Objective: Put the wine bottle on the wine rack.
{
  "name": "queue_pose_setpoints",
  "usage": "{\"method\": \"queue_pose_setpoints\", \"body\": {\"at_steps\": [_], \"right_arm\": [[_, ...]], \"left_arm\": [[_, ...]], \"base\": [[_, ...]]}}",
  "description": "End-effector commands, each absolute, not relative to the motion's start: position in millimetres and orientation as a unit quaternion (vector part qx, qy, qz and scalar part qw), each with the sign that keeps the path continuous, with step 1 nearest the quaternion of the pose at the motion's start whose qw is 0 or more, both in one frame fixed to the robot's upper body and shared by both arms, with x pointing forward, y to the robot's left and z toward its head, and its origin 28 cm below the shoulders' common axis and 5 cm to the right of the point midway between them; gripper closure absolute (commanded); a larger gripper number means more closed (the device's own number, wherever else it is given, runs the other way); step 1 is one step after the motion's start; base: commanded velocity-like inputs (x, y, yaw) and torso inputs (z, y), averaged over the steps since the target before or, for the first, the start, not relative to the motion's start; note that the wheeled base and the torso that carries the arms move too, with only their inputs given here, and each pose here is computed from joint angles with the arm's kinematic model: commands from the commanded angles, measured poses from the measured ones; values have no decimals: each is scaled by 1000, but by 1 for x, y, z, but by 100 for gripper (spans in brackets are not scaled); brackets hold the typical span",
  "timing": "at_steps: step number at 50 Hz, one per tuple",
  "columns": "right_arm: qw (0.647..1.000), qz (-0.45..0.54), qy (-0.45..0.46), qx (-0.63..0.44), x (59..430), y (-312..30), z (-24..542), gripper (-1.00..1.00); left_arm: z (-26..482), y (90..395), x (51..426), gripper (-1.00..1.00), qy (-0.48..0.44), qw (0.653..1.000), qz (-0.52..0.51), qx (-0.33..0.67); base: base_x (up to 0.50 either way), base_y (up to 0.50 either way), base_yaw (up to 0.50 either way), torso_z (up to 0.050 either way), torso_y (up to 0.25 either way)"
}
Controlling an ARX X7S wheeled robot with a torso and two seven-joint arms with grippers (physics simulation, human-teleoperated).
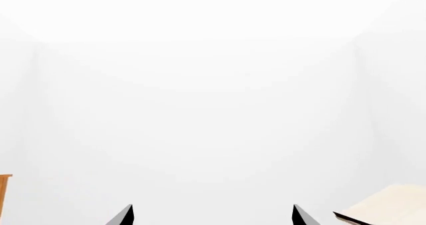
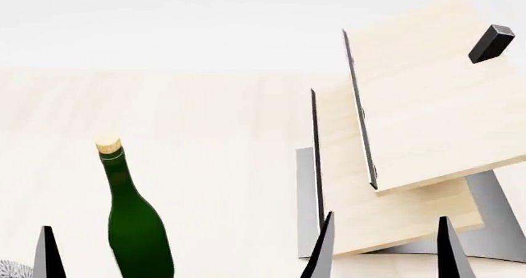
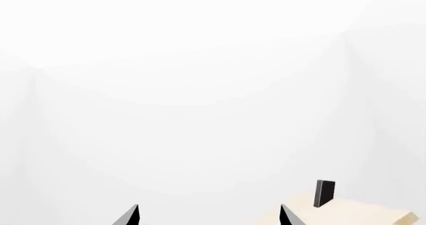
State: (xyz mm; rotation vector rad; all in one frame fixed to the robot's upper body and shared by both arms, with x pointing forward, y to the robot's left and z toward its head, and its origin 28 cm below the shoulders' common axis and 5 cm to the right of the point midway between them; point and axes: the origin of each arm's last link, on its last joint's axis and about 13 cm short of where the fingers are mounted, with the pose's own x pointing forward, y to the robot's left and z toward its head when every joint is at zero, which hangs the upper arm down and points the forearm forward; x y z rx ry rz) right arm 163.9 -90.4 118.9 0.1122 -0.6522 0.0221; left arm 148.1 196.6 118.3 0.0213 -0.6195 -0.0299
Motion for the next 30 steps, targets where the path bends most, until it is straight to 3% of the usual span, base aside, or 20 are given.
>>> {"method": "queue_pose_setpoints", "body": {"at_steps": [1,30], "right_arm": [[946,12,-320,55,164,-90,119,-100],[947,18,-315,54,164,-88,118,-100]], "left_arm": [[118,197,148,-100,-305,952,-15,10],[119,196,148,-100,-306,952,-16,9]], "base": [[0,-117,0,0,0],[0,-105,0,0,0]]}}
